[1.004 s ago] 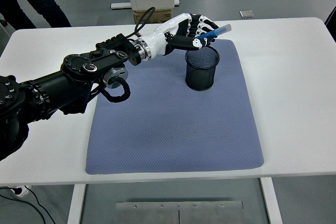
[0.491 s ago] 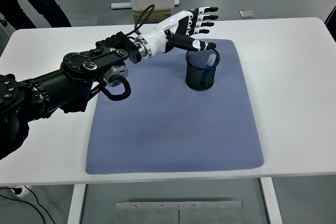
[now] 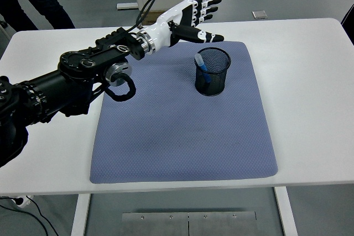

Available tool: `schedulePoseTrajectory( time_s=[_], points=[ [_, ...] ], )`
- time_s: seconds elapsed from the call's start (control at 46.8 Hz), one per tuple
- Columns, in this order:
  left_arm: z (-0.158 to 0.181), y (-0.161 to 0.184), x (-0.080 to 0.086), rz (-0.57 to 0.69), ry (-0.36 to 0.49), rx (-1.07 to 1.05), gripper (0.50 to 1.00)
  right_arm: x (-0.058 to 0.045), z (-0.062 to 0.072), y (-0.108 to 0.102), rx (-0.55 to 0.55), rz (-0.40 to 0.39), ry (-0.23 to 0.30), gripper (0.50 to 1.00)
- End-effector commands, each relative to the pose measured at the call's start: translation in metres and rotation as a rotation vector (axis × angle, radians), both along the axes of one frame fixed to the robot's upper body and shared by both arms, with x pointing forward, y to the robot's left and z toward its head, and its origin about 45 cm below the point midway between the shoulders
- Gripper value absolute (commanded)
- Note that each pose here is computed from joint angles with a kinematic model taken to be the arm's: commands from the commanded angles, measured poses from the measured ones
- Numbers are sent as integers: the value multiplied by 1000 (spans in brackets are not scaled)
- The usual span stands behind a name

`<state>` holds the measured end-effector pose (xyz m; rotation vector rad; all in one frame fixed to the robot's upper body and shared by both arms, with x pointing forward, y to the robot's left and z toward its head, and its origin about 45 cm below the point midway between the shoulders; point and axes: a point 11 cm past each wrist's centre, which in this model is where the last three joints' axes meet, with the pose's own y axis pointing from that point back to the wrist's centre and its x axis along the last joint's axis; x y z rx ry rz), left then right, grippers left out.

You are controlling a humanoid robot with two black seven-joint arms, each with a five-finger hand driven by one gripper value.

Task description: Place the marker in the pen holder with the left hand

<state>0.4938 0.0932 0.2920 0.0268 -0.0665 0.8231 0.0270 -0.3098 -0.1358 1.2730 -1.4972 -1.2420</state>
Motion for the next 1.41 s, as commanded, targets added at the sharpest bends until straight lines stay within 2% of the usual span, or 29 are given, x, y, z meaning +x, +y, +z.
schedulePoseTrajectory(
  time_s=[0.0, 0.171, 0.299, 0.449, 0.641, 0.876, 0.983, 1.218, 1.389],
  points=[
    [-3, 27, 6, 53, 3, 7, 1000, 1, 0, 0, 0, 1, -2, 1000],
    [-27, 79, 9, 170, 52, -19, 1000, 0, 0, 0, 0, 0, 0, 1000],
    [-41, 131, 8, 287, 83, -69, 1000, 0, 0, 1, 1, 0, -2, 1000],
    [-56, 176, 0, 387, 114, -105, 1000, 0, 0, 0, 0, 1, 1, 1000],
    [-76, 209, -12, 468, 151, -140, 1000, 0, 0, 1, 2, 0, 0, 1000],
    [-73, 278, -26, 618, 142, -243, 1000, 0, 0, 0, 0, 0, 0, 1000],
    [-68, 293, -29, 625, 133, -253, 1000, 1, 0, 0, 0, 1, -1, 1000],
    [-78, 322, -44, 684, 157, -263, 1000, 0, 0, 0, 0, 0, 0, 1000],
    [-81, 332, -51, 679, 165, -261, 1000, 0, 0, 0, 0, 1, -1, 1000]
  ],
)
